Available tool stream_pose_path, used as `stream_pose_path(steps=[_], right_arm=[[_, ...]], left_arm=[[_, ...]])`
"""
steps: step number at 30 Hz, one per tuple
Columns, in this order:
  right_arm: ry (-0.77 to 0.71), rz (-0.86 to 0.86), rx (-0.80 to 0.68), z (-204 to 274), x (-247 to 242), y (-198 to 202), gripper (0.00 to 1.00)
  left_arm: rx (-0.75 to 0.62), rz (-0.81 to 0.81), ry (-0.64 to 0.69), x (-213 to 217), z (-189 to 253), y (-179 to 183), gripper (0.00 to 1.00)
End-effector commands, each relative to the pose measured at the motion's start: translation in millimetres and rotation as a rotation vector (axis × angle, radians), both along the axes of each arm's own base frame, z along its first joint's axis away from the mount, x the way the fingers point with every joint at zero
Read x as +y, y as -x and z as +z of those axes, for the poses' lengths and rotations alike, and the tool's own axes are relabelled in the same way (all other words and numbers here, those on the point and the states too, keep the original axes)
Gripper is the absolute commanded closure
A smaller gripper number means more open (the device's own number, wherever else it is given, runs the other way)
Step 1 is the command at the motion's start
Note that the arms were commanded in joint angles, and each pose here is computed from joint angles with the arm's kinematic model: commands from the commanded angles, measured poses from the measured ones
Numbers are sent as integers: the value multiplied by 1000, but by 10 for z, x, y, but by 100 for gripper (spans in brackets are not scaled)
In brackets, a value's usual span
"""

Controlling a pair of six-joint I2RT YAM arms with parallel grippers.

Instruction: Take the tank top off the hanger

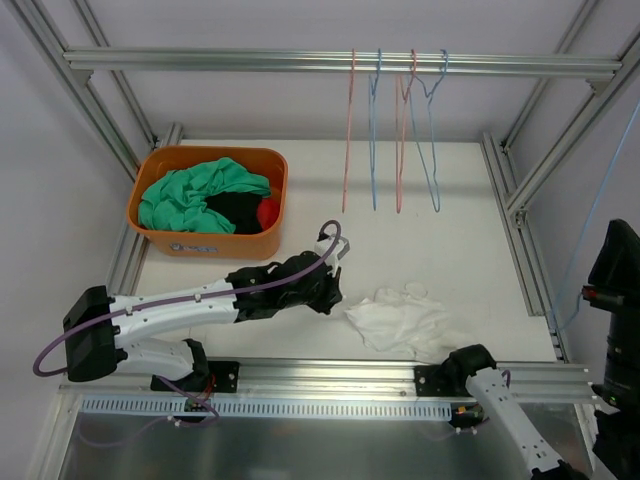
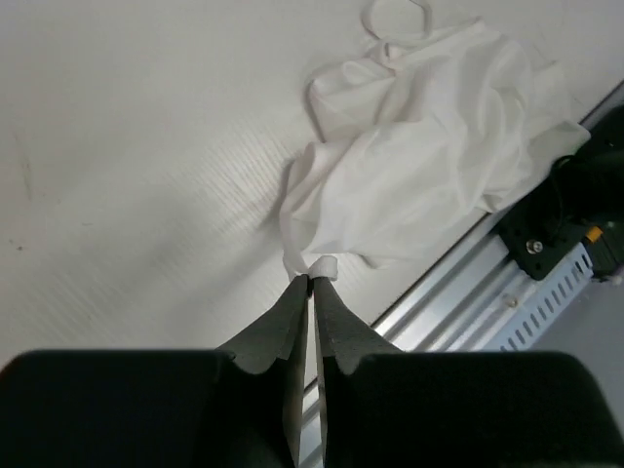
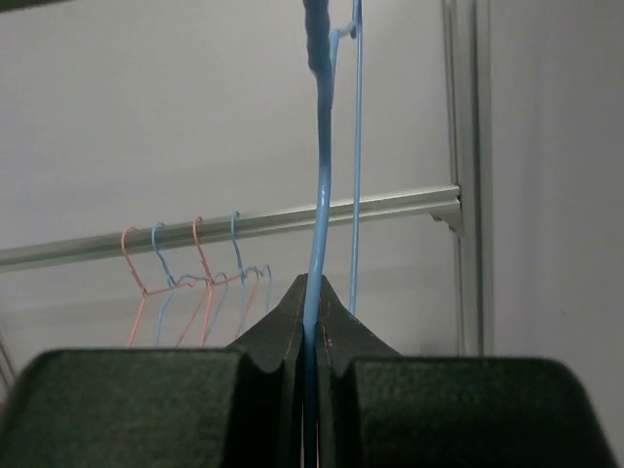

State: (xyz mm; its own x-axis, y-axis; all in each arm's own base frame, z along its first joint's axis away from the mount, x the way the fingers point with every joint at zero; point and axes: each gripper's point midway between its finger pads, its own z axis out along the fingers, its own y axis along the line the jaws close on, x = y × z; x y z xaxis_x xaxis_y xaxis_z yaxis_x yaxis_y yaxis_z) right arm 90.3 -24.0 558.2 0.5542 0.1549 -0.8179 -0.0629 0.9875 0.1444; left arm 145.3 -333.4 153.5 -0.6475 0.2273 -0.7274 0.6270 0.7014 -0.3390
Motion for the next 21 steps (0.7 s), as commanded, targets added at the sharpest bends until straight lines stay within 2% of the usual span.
stream_pose_path(steps=[1,2,3,4,6,10,12,16,17,19,21], right_arm=[[198,-74,707,-1480,12,-446,99],[218,-56,735,-1534,59,-491,100],[242,-25,791,-1627,145,-585,100],[244,-9,801,-1595,181,-606,100],[246,31,827,-1572,276,-678,100],[267,18,816,-1351,365,-1023,100],[284,12,717,-1060,422,-1231,100],[282,-37,616,-668,462,-1655,100],[289,-30,646,-689,520,-1858,100],[270,12,604,-457,548,-1968,100],[243,93,632,-493,665,-2243,100]], left_arm=[[-42,149,-41,143,-35,-225,92],[-44,155,-39,159,-12,-239,79],[-52,165,-39,182,22,-252,60],[-63,166,-19,206,107,-249,30],[-87,179,-11,270,206,-265,4],[-127,202,-8,567,402,-216,1],[-134,184,-16,651,395,-168,1],[-130,131,2,734,399,-48,1],[-124,120,0,742,374,-22,1],[-111,108,0,772,325,25,1],[-86,92,3,780,259,82,1]])
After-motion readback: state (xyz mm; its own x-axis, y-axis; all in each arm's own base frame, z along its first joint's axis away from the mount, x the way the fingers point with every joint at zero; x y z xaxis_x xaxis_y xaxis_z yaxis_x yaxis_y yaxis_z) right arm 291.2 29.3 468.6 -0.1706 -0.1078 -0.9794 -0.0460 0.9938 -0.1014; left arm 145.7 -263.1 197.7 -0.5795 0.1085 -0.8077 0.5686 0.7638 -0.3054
